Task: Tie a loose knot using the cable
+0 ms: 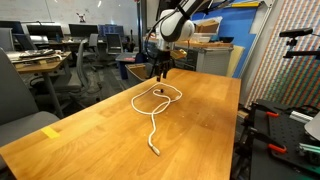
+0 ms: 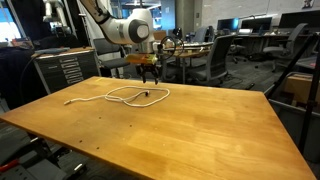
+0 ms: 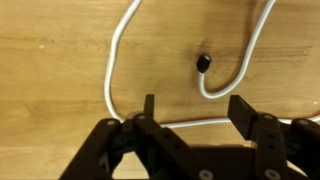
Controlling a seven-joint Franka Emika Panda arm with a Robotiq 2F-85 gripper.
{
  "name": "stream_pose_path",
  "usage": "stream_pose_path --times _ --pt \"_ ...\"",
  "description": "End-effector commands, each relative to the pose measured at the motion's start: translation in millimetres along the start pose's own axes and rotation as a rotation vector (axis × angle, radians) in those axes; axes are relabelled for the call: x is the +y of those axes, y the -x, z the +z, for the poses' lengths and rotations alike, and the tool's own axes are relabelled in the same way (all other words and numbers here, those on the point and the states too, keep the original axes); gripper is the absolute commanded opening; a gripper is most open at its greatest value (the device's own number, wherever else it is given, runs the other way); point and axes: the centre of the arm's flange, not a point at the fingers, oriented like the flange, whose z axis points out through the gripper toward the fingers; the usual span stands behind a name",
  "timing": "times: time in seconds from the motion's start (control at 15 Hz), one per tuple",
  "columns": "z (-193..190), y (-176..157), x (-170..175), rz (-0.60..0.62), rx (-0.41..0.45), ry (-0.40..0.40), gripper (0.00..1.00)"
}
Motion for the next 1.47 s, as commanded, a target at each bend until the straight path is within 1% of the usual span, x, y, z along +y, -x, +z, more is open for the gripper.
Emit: stream_pose_path --times 0.0,0.13,0.4,0.47,0.53,0.67,0.8,0.87,1.07,1.13,1.2,1.27,1.33,1.4 --pt "17.6 3.0 28.2 0.081 -0.057 0.042 1.00" --pt "27.0 8.2 39.7 0.112 -0.076 0.056 1.00" --pt "55.8 13.5 48.3 0.192 -0.117 0.062 1.00" --pt "61.9 14.3 50.5 0.217 -0.122 0.067 0.93" --pt "66.4 14.9 52.3 0.237 -0.126 0.067 0.77" --pt "73.3 15.3 55.9 0.268 -0.130 0.072 0.59" --pt "69.0 12.7 58.0 0.292 -0.124 0.075 0.46" --pt "67.6 12.1 59.2 0.303 -0.125 0.076 0.37" --pt "63.6 9.2 59.4 0.325 -0.118 0.077 0.33" --pt "63.1 8.5 59.1 0.330 -0.119 0.077 0.34" --pt "63.3 8.5 59.2 0.336 -0.120 0.077 0.37" --pt "63.2 8.4 58.7 0.340 -0.121 0.076 0.35" --pt "63.3 8.2 58.2 0.344 -0.120 0.076 0.37" --pt "63.1 7.9 57.5 0.348 -0.119 0.075 0.35"
